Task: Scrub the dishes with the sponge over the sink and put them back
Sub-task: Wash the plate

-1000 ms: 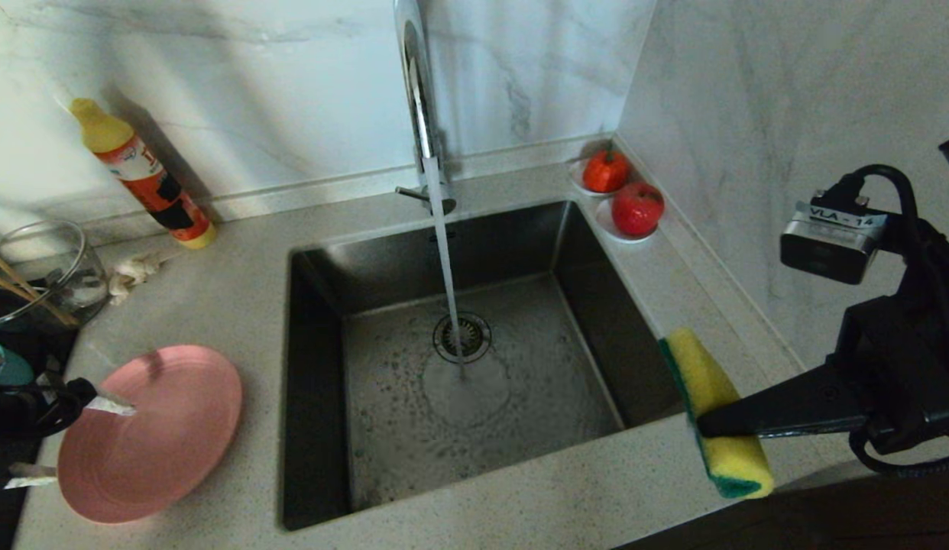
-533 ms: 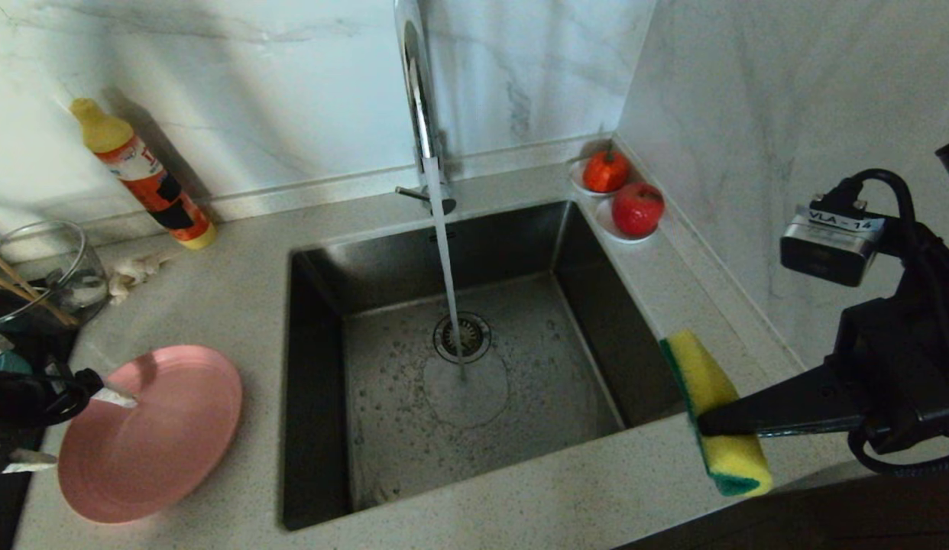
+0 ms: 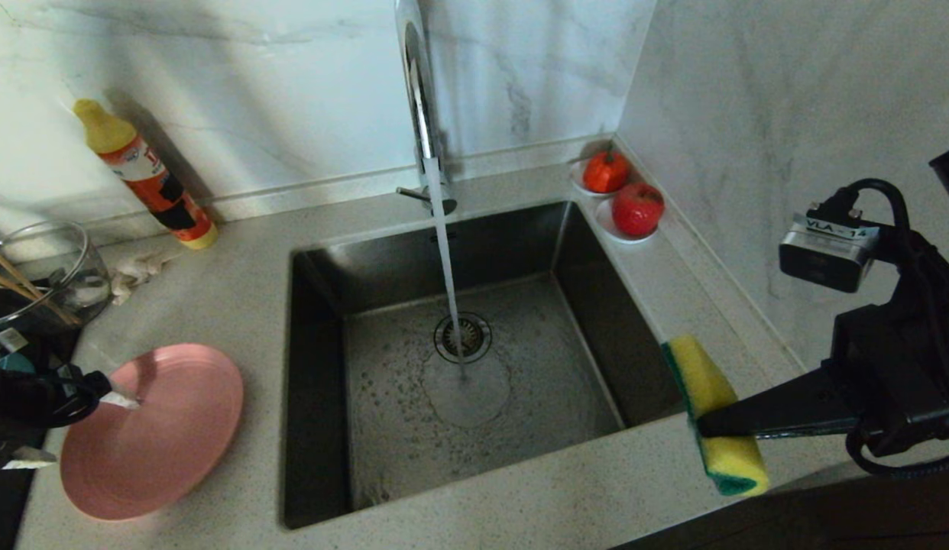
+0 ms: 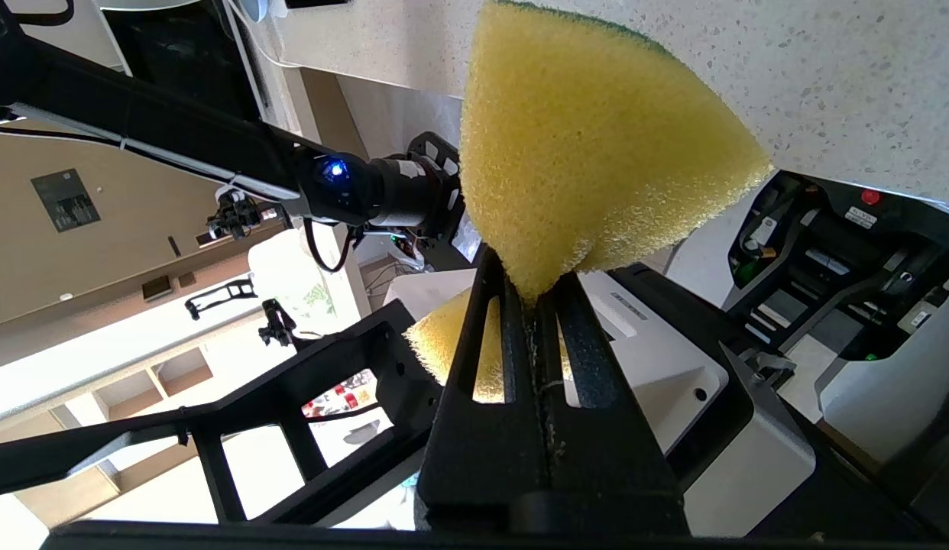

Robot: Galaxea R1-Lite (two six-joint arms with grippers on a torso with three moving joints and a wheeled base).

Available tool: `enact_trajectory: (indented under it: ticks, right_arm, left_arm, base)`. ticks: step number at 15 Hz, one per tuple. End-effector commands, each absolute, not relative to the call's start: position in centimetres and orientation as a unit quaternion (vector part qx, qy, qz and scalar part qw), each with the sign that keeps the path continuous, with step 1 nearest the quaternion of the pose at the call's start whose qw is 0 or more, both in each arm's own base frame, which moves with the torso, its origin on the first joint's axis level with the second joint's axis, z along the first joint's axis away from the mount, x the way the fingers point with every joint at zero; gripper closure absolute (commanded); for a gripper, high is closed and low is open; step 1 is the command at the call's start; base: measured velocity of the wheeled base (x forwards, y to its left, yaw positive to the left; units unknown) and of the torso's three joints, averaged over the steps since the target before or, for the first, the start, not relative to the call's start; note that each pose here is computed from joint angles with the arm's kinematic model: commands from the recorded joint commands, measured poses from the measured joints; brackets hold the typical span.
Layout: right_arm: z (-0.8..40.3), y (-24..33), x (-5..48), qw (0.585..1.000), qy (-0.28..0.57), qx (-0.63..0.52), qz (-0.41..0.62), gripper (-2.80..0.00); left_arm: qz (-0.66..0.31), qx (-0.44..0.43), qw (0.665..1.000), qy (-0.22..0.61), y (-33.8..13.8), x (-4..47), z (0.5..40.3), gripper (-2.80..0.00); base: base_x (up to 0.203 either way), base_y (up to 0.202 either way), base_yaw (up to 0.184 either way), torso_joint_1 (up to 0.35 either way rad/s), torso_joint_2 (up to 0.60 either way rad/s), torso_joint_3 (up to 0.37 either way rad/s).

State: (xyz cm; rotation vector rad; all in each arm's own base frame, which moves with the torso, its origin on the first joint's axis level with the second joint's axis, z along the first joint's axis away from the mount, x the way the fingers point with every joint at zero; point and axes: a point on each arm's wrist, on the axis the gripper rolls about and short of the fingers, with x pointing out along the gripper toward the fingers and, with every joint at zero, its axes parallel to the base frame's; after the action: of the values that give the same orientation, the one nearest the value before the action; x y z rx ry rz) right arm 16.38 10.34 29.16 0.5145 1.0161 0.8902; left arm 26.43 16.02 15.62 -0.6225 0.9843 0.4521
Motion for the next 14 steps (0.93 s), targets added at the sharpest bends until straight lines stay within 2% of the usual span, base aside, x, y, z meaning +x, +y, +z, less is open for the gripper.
enact_trajectory:
  ticks: [1,14]
  right_arm:
    - [29.21,10.29,16.28,0.749,0.466,0.237,0.408,0.00]
    - [29.40,10.32,16.25,0.748,0.463,0.237,0.412,0.00]
  left_arm:
    - [0.211,-0.295,0.805,0.470,16.05,26.61,15.05,-2.80]
    - [0.213,-0.314,0.802,0.462,16.30,27.08,15.10,-2.80]
  base:
    - [0.000,0.000,0.000,0.000,0.00,0.000]
    - [0.000,0.000,0.000,0.000,0.00,0.000]
